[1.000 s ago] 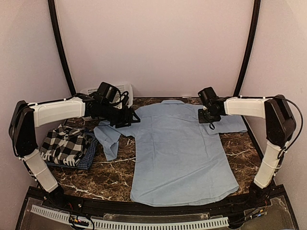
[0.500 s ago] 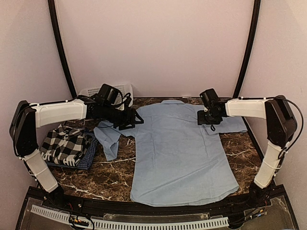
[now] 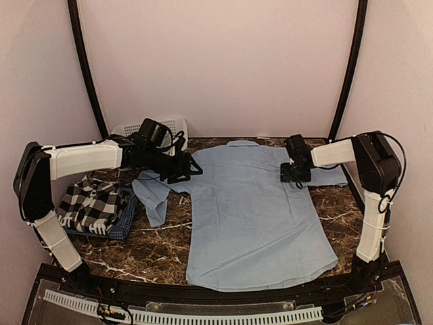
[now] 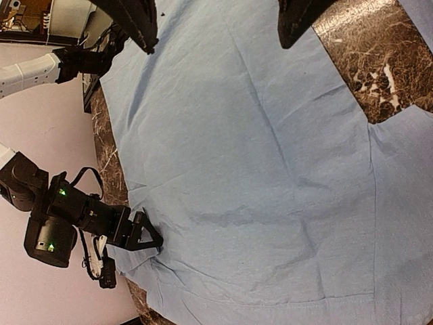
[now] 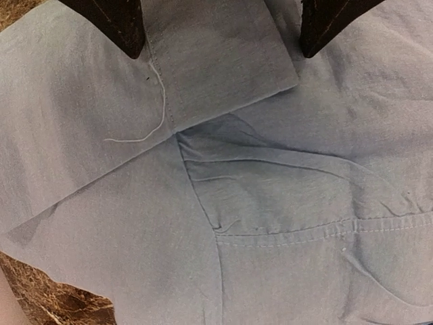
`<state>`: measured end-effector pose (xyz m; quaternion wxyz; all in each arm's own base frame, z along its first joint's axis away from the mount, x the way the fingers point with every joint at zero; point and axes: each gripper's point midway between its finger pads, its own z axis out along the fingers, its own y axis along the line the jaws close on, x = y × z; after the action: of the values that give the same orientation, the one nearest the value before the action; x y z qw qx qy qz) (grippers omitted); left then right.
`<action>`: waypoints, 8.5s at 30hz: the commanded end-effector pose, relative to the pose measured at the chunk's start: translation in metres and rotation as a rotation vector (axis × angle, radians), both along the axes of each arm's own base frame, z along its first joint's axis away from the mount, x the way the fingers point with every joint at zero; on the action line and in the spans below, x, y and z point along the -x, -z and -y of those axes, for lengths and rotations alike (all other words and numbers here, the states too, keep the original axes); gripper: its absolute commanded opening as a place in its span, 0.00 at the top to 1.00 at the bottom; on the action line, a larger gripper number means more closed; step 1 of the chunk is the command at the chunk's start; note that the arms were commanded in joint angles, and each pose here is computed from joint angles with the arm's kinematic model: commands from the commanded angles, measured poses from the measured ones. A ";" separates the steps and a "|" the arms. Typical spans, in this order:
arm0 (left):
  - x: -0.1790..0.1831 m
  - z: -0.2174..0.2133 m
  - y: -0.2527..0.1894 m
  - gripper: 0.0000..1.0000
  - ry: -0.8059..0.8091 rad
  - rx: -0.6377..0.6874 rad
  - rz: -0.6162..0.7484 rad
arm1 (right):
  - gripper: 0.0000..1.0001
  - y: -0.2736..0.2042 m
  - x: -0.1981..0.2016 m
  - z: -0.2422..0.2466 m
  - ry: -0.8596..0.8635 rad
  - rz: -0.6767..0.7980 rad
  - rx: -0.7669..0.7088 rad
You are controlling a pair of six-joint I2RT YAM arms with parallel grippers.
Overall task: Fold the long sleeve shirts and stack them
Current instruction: Pick up the flattened shirt from the center of the board, then fold the flattened shirt at the center of the board.
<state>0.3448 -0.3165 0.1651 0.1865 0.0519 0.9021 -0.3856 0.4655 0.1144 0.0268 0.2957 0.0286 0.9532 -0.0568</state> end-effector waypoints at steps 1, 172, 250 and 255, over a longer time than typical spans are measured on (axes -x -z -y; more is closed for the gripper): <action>0.007 -0.002 0.003 0.41 0.022 -0.018 -0.004 | 0.32 0.023 0.015 0.012 0.039 -0.046 -0.096; -0.058 0.009 0.136 1.00 -0.154 0.016 -0.175 | 0.02 -0.070 0.233 0.006 0.106 0.045 -0.359; -0.172 -0.067 -0.103 0.98 -0.224 0.128 0.228 | 0.48 -0.022 0.296 0.015 0.113 -0.461 -0.278; -0.188 -0.099 -0.117 0.97 -0.268 0.130 0.253 | 0.48 -0.016 0.297 0.006 0.072 -0.475 -0.320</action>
<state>0.5353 -0.2397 0.2402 0.3212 -0.0418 0.8546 -0.4059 0.1660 0.1028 0.0462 0.0492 0.1069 0.9913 0.0585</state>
